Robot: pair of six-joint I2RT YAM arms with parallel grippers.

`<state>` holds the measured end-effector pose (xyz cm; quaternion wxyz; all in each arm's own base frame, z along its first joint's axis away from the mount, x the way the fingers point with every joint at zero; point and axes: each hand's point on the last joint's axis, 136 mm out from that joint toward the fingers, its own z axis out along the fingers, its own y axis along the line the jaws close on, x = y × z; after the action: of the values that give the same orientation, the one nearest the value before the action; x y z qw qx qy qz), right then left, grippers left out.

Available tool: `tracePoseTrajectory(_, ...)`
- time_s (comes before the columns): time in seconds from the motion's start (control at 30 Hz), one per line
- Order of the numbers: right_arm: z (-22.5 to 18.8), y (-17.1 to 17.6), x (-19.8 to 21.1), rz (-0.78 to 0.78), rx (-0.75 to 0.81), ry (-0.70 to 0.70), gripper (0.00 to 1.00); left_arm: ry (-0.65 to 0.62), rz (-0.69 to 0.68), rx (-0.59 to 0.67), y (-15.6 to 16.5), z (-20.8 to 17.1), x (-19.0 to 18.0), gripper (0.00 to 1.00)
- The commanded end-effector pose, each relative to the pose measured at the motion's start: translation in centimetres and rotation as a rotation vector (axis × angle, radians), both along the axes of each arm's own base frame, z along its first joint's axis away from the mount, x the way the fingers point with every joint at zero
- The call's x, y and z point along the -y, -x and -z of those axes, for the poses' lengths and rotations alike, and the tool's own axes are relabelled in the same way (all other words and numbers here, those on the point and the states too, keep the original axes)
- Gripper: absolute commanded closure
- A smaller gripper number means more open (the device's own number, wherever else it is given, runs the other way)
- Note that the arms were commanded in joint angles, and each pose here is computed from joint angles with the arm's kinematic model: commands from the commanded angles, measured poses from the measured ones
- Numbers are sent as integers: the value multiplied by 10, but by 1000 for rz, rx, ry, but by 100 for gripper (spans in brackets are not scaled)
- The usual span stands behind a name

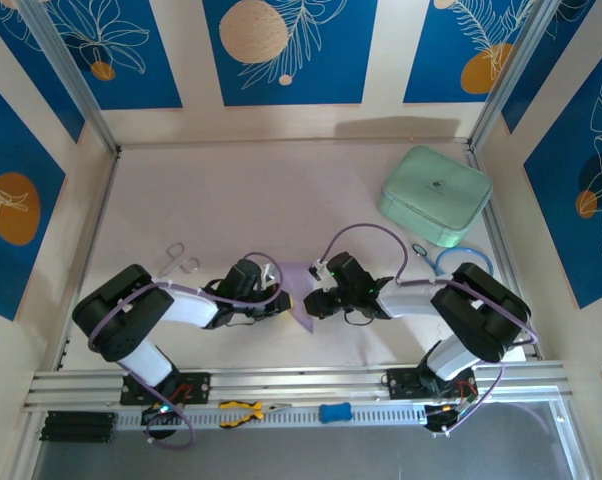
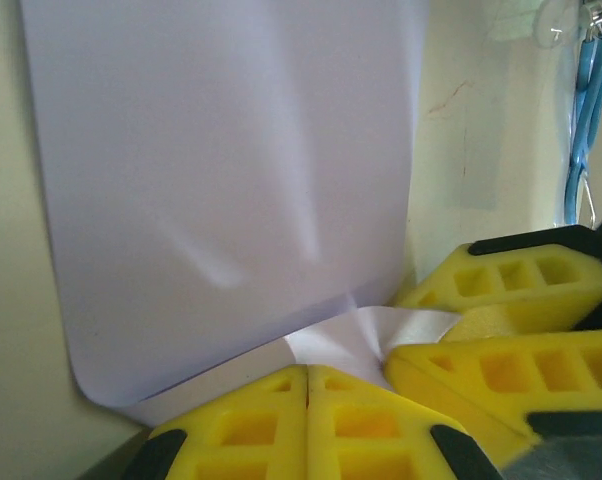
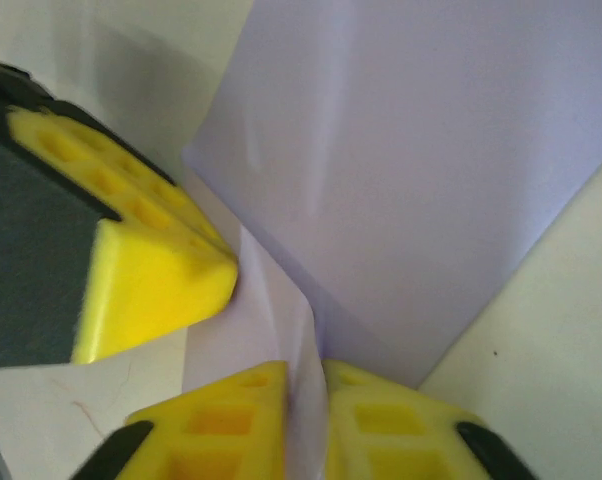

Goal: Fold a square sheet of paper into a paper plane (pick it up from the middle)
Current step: Third fold the triangle at the center of the table.

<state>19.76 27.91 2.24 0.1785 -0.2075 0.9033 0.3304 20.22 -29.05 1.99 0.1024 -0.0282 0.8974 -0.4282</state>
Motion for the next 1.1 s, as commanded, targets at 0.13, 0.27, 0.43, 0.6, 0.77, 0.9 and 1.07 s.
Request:
tracePoseTrajectory(0.13,-47,5,19,145,-85,-69,57,-88,4,-34,10,18,-13,100)
tracePoseTrajectory(0.27,-66,32,3,56,-177,-176,65,-85,7,-33,10,18,-12,99)
tracePoseTrajectory(0.43,-59,54,-12,15,-240,-129,87,-76,6,-31,9,17,-10,100)
tracePoseTrajectory(0.6,-48,57,-27,-15,-248,-64,93,-80,4,-32,9,18,-11,100)
tracePoseTrajectory(0.77,-36,52,-38,-15,-260,-7,94,-83,4,-30,9,18,-11,100)
tracePoseTrajectory(0.9,-29,49,-43,-13,-265,21,95,-82,7,-32,9,18,-11,100)
tracePoseTrajectory(1.07,-12,50,-42,0,-292,81,95,-79,8,-31,9,17,-10,100)
